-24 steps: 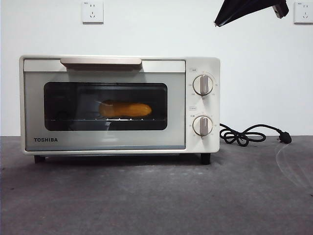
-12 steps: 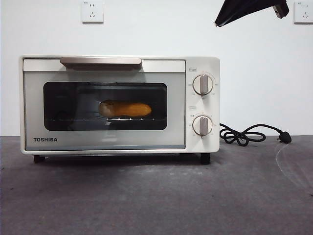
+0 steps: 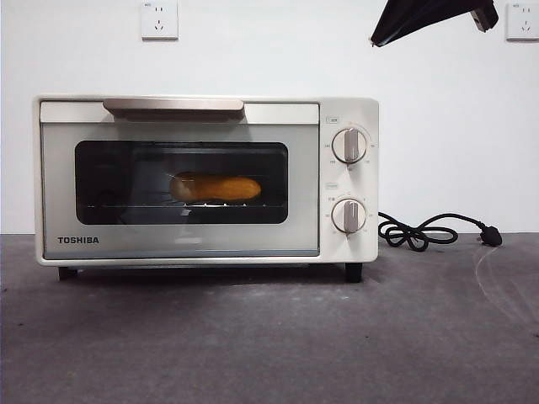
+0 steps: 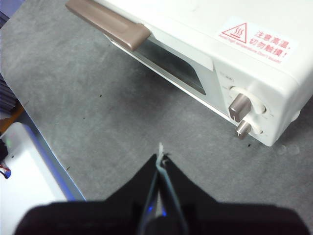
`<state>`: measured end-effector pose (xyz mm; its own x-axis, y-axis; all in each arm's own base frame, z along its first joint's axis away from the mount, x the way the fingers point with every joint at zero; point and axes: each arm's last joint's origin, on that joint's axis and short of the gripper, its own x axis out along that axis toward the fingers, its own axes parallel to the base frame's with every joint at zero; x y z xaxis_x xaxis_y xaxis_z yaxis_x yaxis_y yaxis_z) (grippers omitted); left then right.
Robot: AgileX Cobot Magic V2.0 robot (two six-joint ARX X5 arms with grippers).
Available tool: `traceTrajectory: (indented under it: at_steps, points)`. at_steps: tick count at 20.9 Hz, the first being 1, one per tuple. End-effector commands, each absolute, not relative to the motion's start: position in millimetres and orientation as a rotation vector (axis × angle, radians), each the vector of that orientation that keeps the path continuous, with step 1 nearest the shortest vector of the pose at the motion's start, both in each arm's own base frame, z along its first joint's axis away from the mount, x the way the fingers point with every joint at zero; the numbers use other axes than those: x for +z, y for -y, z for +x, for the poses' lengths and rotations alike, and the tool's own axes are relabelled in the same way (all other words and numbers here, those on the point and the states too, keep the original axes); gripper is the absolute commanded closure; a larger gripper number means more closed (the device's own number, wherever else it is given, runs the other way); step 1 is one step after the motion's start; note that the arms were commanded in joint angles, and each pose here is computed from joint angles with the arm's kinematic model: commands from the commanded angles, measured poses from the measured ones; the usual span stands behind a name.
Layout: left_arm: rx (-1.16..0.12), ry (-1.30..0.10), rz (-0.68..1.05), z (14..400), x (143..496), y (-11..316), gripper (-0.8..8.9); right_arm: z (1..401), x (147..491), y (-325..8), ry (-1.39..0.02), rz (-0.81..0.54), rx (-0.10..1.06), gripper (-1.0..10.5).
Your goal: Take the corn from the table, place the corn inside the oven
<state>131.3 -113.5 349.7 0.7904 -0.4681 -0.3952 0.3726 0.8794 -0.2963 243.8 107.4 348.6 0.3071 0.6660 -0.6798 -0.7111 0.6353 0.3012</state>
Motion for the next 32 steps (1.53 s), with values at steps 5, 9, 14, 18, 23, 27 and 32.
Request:
traceTrajectory:
  at_steps: [5, 9, 14, 18, 23, 27, 32]
  points:
    - [-0.456, -0.475, -0.211, 132.2, 349.2, 114.8, 8.17, 246.0, 347.8, -107.5, -0.865, -0.075, 0.883, 9.5]
    - [-0.455, -0.475, -0.211, 132.2, 349.2, 114.7, 8.17, 247.3, 347.5, -106.5, -0.863, -0.101, 0.835, 9.5]
    - [-0.421, -0.435, -0.171, 133.9, 352.5, 104.6, 8.17, 251.0, 348.7, -105.5, -0.832, -0.144, 0.756, 9.5]
    - [-0.358, -0.422, -0.185, 139.2, 353.5, 94.5, 8.17, 254.5, 350.4, -104.8, -0.797, -0.176, 0.693, 9.5]
    - [-0.285, -0.399, -0.209, 151.0, 352.9, 78.8, 8.17, 258.8, 353.3, -104.3, -0.749, -0.205, 0.626, 9.5]
    - [-0.343, -0.305, -0.234, 157.6, 350.6, 65.8, 8.17, 261.5, 355.7, -104.0, -0.713, -0.22, 0.586, 9.5]
    - [-0.428, -0.111, -0.233, 152.0, 334.8, 49.7, 8.17, 263.0, 357.0, -104.2, -0.692, -0.223, 0.575, 9.5]
